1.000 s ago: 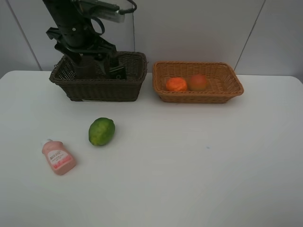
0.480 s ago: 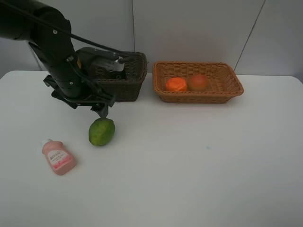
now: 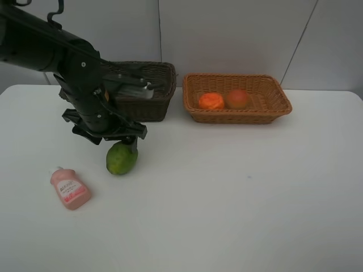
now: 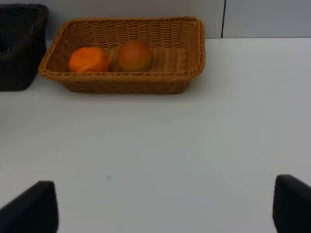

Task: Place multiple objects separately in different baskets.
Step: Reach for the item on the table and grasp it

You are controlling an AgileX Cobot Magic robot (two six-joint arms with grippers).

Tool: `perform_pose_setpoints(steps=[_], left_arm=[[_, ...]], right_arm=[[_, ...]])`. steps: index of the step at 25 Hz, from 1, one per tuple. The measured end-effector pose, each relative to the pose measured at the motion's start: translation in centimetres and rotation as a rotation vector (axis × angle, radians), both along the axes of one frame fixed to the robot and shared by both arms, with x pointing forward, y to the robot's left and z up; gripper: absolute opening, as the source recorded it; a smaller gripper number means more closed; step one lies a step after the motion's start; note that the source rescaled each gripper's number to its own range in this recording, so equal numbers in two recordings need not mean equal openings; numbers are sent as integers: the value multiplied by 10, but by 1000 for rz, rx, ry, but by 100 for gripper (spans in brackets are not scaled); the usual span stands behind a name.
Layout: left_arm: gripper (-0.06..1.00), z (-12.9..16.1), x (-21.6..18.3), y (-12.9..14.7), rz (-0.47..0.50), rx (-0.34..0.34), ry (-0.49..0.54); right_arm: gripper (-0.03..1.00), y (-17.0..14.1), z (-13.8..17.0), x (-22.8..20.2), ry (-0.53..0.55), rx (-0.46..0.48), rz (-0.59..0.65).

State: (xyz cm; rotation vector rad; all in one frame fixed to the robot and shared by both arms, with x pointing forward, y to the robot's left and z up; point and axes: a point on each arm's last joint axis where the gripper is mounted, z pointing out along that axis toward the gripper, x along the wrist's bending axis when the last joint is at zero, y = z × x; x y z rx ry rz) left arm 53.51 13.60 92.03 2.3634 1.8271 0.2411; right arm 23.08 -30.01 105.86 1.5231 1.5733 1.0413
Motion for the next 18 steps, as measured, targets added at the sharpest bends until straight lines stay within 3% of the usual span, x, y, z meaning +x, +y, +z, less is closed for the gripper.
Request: perform_pose_setpoints(steps=[18], left_arm=[[100, -50, 4, -5, -1, 23, 66]], right_arm=[[87, 0, 0, 0, 0, 0, 0]])
